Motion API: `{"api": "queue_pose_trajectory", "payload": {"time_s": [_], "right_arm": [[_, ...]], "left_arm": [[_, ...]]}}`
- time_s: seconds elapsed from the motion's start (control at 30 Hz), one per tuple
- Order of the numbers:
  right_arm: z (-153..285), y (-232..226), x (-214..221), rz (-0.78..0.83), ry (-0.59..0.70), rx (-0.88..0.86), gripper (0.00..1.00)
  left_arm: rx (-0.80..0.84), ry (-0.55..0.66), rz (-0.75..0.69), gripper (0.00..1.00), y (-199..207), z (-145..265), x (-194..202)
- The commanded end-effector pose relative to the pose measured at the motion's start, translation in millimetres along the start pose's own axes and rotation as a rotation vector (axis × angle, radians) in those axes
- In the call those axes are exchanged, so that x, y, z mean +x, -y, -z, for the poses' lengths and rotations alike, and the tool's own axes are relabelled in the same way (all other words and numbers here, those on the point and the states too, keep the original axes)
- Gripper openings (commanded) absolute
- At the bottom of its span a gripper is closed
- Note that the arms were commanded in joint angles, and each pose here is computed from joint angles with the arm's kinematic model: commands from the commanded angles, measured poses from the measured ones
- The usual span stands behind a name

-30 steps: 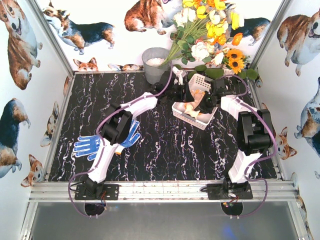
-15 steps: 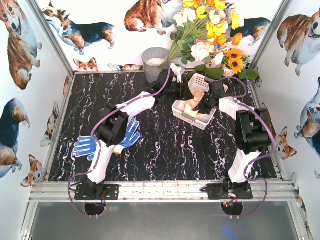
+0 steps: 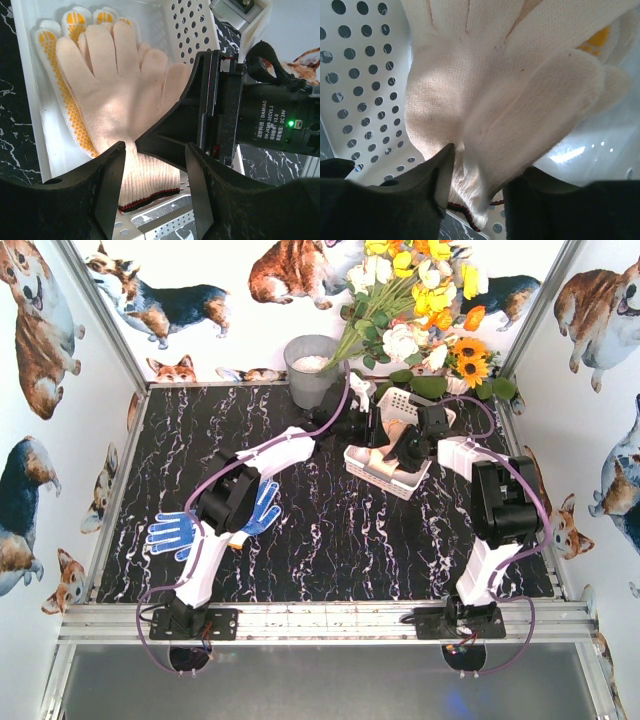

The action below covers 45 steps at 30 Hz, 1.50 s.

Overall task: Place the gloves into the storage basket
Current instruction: Place the glove in the bin.

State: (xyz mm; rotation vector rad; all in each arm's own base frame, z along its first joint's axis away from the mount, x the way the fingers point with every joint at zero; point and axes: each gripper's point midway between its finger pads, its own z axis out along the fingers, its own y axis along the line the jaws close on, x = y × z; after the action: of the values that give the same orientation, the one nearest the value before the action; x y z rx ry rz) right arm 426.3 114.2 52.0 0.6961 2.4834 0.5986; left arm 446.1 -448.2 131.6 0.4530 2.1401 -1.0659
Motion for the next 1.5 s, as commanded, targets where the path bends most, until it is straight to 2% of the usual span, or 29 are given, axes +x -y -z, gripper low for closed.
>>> {"api": "queue_pose_trajectory", "payload": {"time_s": [0.0, 0.1, 0.23, 0.37, 0.5, 0.6, 0.8, 1.17, 1.37, 1.47], "right_arm": [[29.2, -31.2, -25.5, 0.094, 0.086, -0.080, 0.46], [45.3, -31.1, -31.6, 0.127, 0.115, -0.053, 0.54], [67.7, -26.7, -44.5, 0.165, 0.182, 0.008, 0.57], [90.8, -29.6, -54.5, 0.202, 0.241, 0.023, 0.55], [97.7, -41.8, -47.7, 0.226, 0.205, -0.034, 0.47], [83.4, -35.4, -37.5, 0.227, 0.147, -0.003, 0.42], [64.1, -22.0, -42.9, 0.222, 0.154, 0.060, 0.40], [24.6, 2.3, -35.0, 0.215, 0.095, 0.154, 0.15], [14.4, 5.3, -32.4, 0.215, 0.068, 0.174, 0.15], [18.0, 4.0, -31.2, 0.223, 0.062, 0.170, 0.24]], "left_arm": [[-0.012, 0.041, -0.069, 0.46, 14.6, 12.0, -16.9], [-0.025, 0.066, -0.086, 0.47, 16.4, 18.9, -23.9], [-0.051, 0.104, -0.110, 0.49, 16.8, 31.6, -31.7], [-0.088, 0.137, -0.127, 0.50, 16.8, 47.4, -36.3], [-0.126, 0.157, -0.129, 0.51, 13.5, 62.2, -35.0], [-0.134, 0.156, -0.121, 0.51, 13.3, 69.6, -30.5], [-0.142, 0.143, -0.112, 0.51, 10.6, 71.7, -23.5], [-0.157, 0.137, -0.095, 0.50, 3.1, 73.2, -18.8], [-0.160, 0.136, -0.092, 0.50, 0.9, 76.4, -18.9], [-0.164, 0.138, -0.093, 0.50, -0.4, 78.2, -19.7]]}}
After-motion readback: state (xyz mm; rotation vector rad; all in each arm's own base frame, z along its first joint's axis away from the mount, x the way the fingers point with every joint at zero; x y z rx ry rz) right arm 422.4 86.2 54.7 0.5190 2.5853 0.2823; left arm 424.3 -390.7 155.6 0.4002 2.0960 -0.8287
